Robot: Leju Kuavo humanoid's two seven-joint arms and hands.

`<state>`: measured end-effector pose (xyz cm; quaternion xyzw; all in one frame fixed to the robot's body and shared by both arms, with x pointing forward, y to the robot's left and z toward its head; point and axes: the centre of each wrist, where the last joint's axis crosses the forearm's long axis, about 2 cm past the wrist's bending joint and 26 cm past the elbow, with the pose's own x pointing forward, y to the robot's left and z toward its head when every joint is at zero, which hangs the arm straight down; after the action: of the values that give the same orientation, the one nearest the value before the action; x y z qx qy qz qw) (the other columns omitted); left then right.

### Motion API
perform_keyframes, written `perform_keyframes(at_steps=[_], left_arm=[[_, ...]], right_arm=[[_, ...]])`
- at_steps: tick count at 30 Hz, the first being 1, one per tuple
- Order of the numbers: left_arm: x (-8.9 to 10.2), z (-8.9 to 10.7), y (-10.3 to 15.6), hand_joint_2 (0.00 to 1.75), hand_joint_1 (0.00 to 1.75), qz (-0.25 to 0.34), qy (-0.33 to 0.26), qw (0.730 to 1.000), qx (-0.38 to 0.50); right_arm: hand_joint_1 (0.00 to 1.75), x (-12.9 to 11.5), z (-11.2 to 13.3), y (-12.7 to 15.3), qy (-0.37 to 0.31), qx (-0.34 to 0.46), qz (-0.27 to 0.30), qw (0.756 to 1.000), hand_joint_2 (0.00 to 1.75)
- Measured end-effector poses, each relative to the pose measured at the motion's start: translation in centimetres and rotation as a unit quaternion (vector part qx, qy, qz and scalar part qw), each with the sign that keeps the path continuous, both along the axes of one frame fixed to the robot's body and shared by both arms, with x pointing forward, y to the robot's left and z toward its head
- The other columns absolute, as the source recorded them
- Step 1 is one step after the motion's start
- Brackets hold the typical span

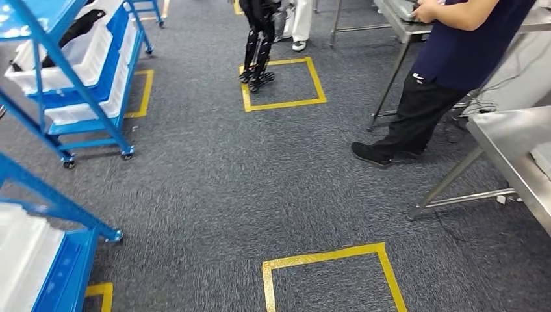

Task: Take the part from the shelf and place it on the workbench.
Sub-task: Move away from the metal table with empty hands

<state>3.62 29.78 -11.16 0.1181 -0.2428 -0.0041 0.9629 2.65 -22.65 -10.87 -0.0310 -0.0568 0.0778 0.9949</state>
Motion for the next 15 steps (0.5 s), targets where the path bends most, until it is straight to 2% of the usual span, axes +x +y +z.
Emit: perform_keyframes(at_steps=[15], left_arm=[[0.04, 0.00, -0.40, 0.00, 0.00, 0.000, 0.000, 1.000, -0.001]], right_arm=[[0.00, 0.09, -0.06, -0.54, 0.000, 0.000, -0.002, 1.000, 0.00]])
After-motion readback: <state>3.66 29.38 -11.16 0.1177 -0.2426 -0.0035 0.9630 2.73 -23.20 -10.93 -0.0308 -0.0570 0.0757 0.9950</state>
